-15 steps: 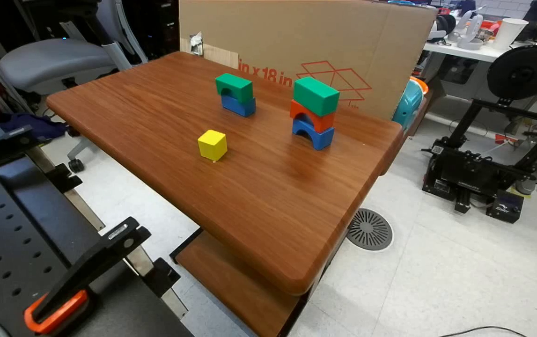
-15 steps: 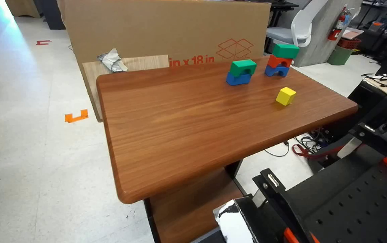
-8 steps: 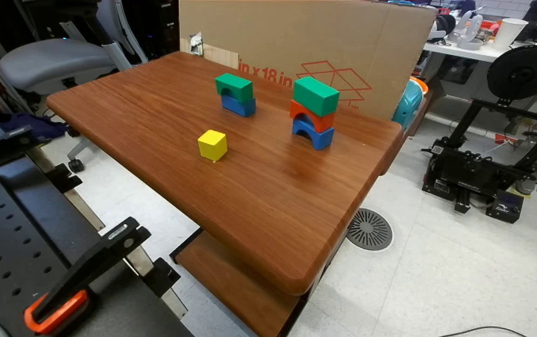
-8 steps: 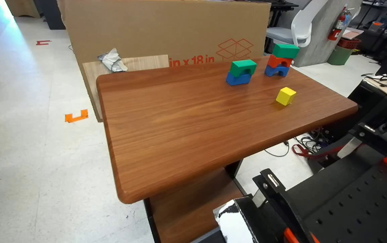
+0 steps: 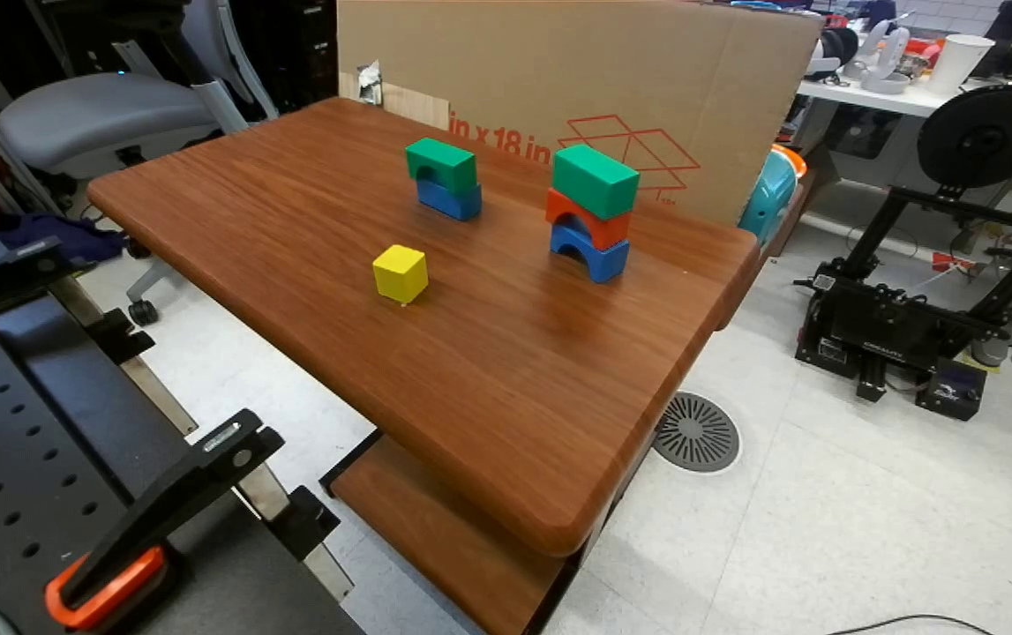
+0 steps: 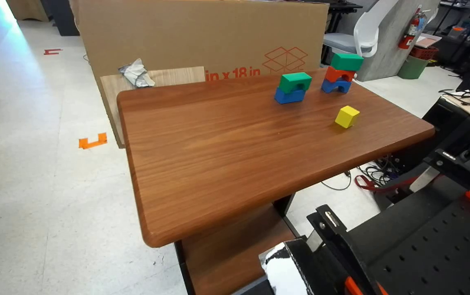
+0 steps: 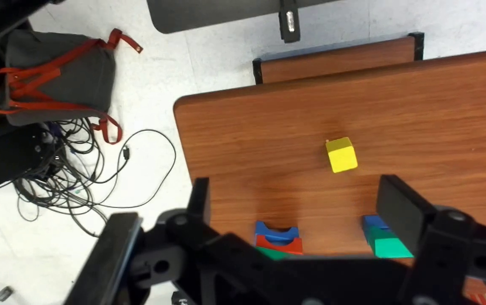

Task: Put the right green block on the table

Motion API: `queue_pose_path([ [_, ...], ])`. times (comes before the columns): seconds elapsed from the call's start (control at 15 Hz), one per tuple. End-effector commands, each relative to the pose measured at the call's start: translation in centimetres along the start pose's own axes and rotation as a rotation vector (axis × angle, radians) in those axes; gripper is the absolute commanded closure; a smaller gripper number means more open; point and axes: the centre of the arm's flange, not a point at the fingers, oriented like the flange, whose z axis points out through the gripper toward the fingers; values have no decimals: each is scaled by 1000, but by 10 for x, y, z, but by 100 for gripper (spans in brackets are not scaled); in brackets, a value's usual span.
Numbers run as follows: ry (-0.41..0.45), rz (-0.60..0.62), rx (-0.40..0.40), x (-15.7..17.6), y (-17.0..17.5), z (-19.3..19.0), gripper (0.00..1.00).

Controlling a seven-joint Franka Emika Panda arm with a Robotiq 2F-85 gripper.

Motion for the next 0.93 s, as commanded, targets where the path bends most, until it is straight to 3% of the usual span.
queue_pose_path([
  [0.0, -15, 0, 71, 65, -10, 35, 0],
  [0.2, -55, 13, 104, 95, -15, 59, 0],
  [0.87, -93, 56, 102, 169, 9, 118, 0],
])
